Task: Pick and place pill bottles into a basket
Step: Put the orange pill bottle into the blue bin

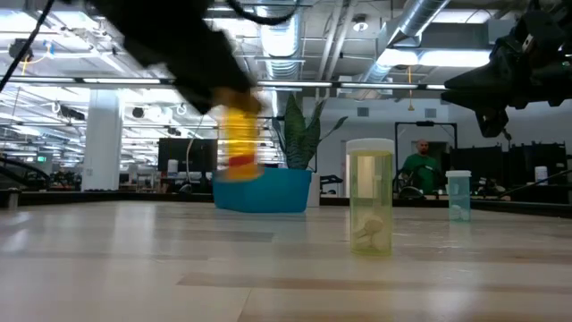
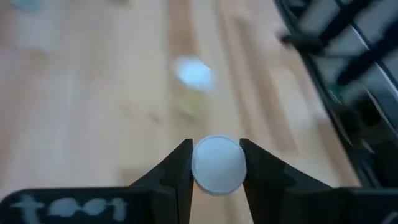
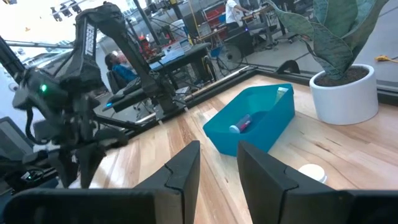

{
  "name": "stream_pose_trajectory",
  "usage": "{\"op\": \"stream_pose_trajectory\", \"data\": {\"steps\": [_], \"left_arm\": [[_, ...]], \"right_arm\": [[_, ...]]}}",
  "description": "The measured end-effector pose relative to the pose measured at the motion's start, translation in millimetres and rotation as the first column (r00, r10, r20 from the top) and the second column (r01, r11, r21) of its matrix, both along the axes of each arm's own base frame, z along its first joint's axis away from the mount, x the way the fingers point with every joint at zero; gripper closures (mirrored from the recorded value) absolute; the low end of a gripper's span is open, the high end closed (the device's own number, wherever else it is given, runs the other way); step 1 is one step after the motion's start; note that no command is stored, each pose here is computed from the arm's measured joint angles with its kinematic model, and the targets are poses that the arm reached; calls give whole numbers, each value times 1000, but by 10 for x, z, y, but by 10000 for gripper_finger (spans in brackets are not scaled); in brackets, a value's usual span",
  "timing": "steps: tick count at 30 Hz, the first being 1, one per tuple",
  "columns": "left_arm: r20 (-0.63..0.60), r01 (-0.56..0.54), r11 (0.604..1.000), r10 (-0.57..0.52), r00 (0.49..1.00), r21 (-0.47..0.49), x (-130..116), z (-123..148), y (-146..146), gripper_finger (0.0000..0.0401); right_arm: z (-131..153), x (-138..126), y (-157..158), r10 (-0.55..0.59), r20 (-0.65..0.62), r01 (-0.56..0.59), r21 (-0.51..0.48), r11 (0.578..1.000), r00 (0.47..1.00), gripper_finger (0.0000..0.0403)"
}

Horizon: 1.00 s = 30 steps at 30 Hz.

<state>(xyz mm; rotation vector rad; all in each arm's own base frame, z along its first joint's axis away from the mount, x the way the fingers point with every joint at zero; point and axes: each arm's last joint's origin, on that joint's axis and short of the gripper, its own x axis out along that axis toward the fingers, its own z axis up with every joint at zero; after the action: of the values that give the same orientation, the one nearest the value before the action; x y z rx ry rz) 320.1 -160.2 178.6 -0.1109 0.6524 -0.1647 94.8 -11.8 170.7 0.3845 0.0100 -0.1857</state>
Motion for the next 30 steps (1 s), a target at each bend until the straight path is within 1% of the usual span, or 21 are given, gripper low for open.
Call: {"op": "stream_pose_trajectory", "data": {"steps": [3, 7, 9, 13, 17, 20, 22, 24, 26, 29, 30], "left_arm": [[4, -60, 998, 60, 998, 19, 176, 127, 223, 307], [-33, -124, 988, 127, 991, 88, 359, 300, 548, 284], [-46, -153, 981, 160, 986, 121, 437, 394, 731, 279], [-51, -225, 962, 236, 971, 156, 559, 576, 1113, 295], [-16, -322, 935, 328, 945, 152, 645, 744, 1506, 307], [-6, -427, 898, 430, 903, 108, 658, 815, 1811, 297], [-34, -495, 865, 499, 866, 83, 630, 812, 2001, 288], [-75, -546, 834, 551, 831, 80, 575, 799, 2153, 286], [-102, -573, 815, 580, 808, 90, 533, 783, 2254, 291], [-141, -587, 801, 599, 789, 116, 487, 752, 2325, 303], [-146, -600, 789, 614, 776, 133, 473, 745, 2349, 305]], "right_arm": [[0, 0, 0, 0, 1, 0, 0, 1000, 1000, 303], [0, 0, 0, 0, 1, 0, 0, 1000, 1000, 303], [0, 0, 0, 0, 0, 0, 0, 1000, 1000, 303], [0, 0, 0, 0, 0, 0, 0, 1000, 1000, 303], [1, 0, 0, 0, 0, 0, 0, 1000, 1000, 303], [1, 0, 0, 0, 0, 0, 0, 1000, 1000, 303], [1, 0, 0, 0, 1, 0, 0, 1000, 1000, 303], [1, 0, 0, 0, 1, 0, 0, 1000, 1000, 303], [2, 0, 0, 0, 1, 0, 0, 1000, 1000, 303], [1, 0, 0, 0, 1, 0, 0, 1000, 1000, 303], [1, 0, 0, 0, 0, 0, 0, 1000, 1000, 303]]}}
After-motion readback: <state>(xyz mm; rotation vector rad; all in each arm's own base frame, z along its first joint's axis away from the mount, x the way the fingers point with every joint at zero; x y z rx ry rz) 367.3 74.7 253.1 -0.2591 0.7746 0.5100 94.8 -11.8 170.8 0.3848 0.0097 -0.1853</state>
